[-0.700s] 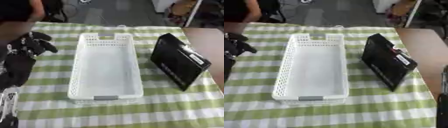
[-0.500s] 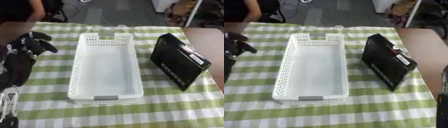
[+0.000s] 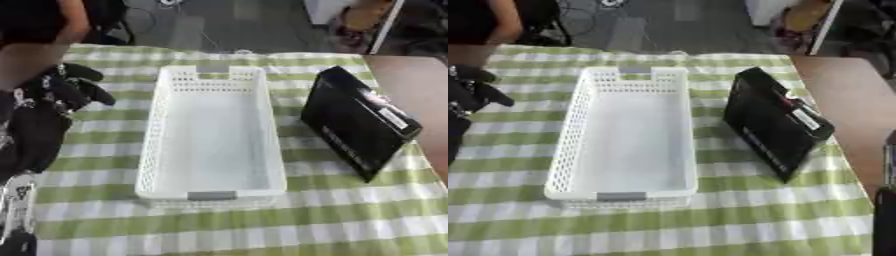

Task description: Pick up objects on the table and place them in the box.

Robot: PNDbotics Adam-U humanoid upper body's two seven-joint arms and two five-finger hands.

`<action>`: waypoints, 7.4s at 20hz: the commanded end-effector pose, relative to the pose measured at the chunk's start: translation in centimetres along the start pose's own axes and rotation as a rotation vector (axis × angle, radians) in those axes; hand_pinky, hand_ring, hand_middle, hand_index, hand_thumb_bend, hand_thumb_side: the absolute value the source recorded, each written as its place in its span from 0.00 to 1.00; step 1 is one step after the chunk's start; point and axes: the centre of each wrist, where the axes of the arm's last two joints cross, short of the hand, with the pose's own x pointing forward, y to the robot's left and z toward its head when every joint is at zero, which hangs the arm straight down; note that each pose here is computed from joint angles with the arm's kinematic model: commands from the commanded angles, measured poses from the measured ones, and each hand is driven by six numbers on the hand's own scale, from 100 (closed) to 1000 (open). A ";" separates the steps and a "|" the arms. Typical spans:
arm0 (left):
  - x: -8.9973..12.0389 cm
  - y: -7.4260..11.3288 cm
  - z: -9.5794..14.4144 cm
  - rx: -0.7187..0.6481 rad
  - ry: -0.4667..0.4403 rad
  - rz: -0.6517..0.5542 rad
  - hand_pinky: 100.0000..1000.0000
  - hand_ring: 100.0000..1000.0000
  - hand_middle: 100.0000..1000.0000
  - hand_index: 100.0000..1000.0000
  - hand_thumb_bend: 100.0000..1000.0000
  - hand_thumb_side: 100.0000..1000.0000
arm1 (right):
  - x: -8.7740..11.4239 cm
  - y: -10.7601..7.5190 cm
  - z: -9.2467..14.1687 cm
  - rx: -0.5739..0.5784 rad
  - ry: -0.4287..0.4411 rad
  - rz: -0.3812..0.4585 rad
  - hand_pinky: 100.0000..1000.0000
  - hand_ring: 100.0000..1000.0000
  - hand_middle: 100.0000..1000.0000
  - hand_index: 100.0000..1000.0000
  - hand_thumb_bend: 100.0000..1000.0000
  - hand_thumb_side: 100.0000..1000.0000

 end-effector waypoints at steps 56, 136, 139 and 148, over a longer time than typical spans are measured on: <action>0.6 0.0 -0.6 -0.025 -0.023 -0.006 0.61 0.54 0.66 0.51 1.00 0.87 | -3.5 0.2 4.3 0.754 0.165 0.125 0.80 0.90 0.87 0.86 0.00 0.47; 0.6 0.0 -0.5 -0.023 -0.017 -0.008 0.61 0.54 0.66 0.51 1.00 0.89 | -7.7 -2.7 5.4 1.124 0.266 0.604 0.79 0.93 0.90 0.88 0.19 0.46; 0.6 0.0 -0.5 -0.023 -0.015 -0.008 0.61 0.54 0.66 0.51 1.00 0.89 | -7.7 -2.9 5.4 1.140 0.261 0.612 0.79 0.93 0.90 0.87 0.19 0.46; 0.6 0.0 -0.5 -0.022 -0.014 -0.009 0.61 0.54 0.66 0.51 1.00 0.89 | -7.6 -3.1 5.1 1.162 0.240 0.619 0.78 0.93 0.90 0.87 0.16 0.45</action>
